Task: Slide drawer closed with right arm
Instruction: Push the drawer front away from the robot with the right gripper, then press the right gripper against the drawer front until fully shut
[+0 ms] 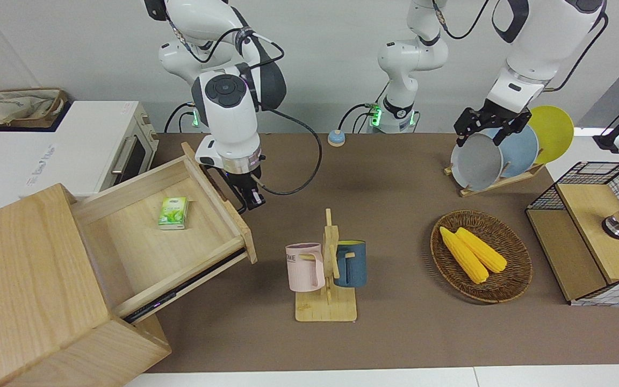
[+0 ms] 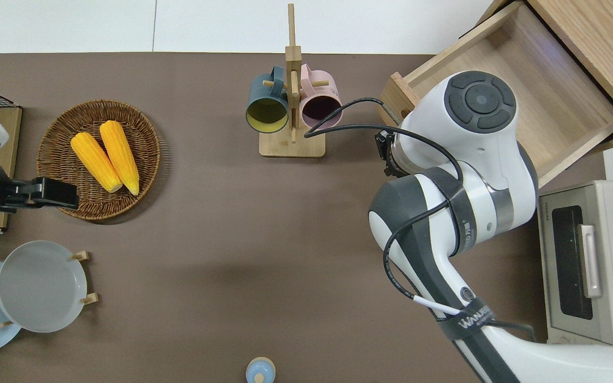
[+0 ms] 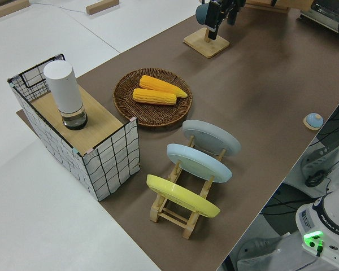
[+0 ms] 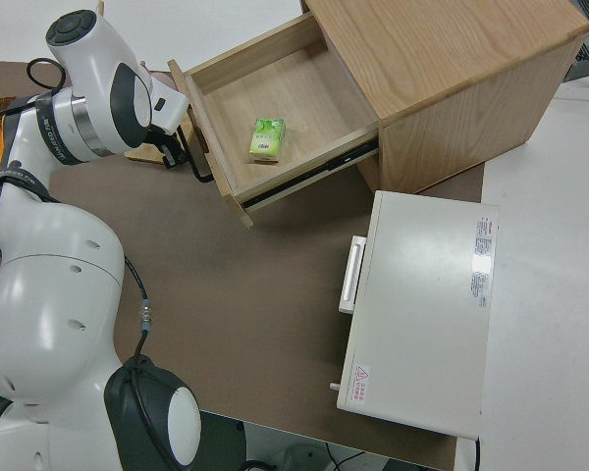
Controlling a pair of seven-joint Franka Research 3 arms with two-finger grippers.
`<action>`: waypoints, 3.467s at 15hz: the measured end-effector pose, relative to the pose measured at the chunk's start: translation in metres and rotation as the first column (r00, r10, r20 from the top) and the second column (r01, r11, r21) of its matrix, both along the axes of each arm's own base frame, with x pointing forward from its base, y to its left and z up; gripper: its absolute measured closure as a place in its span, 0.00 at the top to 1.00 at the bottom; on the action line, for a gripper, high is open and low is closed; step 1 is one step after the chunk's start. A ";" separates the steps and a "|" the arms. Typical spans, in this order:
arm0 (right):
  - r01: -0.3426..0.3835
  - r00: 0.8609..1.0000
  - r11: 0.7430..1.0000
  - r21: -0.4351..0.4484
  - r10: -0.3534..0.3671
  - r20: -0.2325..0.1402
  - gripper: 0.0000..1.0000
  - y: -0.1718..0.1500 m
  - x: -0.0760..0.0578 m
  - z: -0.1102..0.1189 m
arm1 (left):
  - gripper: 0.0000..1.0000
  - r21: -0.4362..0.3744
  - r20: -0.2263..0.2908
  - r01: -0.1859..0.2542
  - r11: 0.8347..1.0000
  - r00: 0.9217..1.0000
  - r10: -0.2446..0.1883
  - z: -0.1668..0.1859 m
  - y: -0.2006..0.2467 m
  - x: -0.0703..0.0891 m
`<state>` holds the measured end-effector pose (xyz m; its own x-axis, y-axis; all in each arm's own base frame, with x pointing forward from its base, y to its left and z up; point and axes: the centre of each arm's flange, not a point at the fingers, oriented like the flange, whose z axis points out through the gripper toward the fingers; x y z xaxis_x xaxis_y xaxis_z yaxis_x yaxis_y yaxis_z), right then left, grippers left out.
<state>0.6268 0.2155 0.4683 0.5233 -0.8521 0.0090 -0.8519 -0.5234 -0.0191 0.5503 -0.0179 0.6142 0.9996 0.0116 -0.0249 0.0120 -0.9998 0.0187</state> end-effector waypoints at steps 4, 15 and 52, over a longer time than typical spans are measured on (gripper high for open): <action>0.005 1.000 1.000 0.000 -0.005 0.007 0.01 -0.004 0.007 -0.011 | 1.00 0.000 0.000 0.000 1.000 1.000 0.000 0.000 0.000 0.000; 0.022 0.994 0.999 0.024 -0.024 0.107 0.01 -0.056 0.033 0.003 | 1.00 0.000 0.000 0.000 1.000 1.000 0.000 0.000 0.000 0.000; -0.090 0.978 0.996 -0.026 0.093 0.186 0.01 -0.236 0.076 0.019 | 1.00 0.000 0.000 0.000 1.000 1.000 0.000 0.000 0.000 0.000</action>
